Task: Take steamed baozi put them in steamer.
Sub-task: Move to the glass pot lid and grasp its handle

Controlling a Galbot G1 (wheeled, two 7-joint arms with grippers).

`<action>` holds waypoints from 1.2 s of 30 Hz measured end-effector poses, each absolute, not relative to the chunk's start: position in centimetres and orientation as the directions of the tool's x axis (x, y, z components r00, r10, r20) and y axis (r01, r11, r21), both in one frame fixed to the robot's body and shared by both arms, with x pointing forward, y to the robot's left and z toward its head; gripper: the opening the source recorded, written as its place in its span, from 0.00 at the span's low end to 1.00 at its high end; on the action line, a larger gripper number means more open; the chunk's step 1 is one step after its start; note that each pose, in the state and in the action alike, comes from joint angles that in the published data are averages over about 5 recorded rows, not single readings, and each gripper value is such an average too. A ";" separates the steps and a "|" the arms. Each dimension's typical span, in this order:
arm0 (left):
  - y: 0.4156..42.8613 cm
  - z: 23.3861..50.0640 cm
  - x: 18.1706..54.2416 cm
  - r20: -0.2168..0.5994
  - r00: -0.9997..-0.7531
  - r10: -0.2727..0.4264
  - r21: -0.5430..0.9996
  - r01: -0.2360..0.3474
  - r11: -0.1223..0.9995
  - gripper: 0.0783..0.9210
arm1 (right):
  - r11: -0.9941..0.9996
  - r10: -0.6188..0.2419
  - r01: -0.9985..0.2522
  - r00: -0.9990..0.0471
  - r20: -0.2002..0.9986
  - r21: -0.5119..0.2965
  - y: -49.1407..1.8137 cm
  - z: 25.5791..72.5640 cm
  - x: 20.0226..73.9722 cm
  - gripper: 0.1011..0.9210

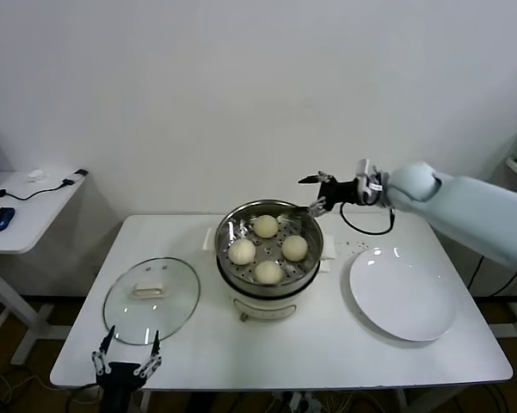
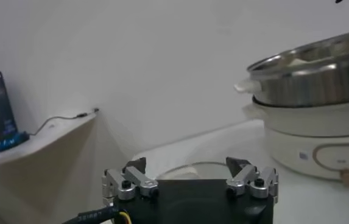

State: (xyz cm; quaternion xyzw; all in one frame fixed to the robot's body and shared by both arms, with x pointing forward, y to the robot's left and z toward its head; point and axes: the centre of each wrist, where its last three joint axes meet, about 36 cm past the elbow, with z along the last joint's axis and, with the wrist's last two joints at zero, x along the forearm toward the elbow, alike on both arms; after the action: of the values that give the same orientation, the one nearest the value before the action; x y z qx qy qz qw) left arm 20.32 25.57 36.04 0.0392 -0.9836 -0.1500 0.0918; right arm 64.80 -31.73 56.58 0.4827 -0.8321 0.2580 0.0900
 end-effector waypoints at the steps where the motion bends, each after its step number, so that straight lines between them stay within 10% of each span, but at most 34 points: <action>1: 25.5 36.3 20.5 0.163 -0.981 -0.104 0.304 -0.051 0.951 0.88 | 0.429 -0.759 -0.836 -0.538 0.367 -0.341 -32.0 56.0 64.3 0.88; 20: 27.6 39.1 23.2 0.102 -0.988 -0.114 0.595 -0.031 0.803 0.88 | 0.824 -0.557 -0.550 -0.830 -0.019 -0.136 -35.5 46.8 53.8 0.88; 36: 29.3 36.1 26.8 0.116 -0.987 -0.109 0.980 0.096 0.172 0.88 | 0.950 -0.312 -0.313 -0.950 0.020 -0.027 -38.3 38.5 45.7 0.88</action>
State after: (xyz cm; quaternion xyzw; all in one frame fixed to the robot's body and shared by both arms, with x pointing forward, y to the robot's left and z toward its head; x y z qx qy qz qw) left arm 26.76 29.29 36.08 0.0042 -0.7613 -0.6434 0.0797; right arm 45.68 -38.29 38.49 0.1582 -0.9873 0.0150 0.0078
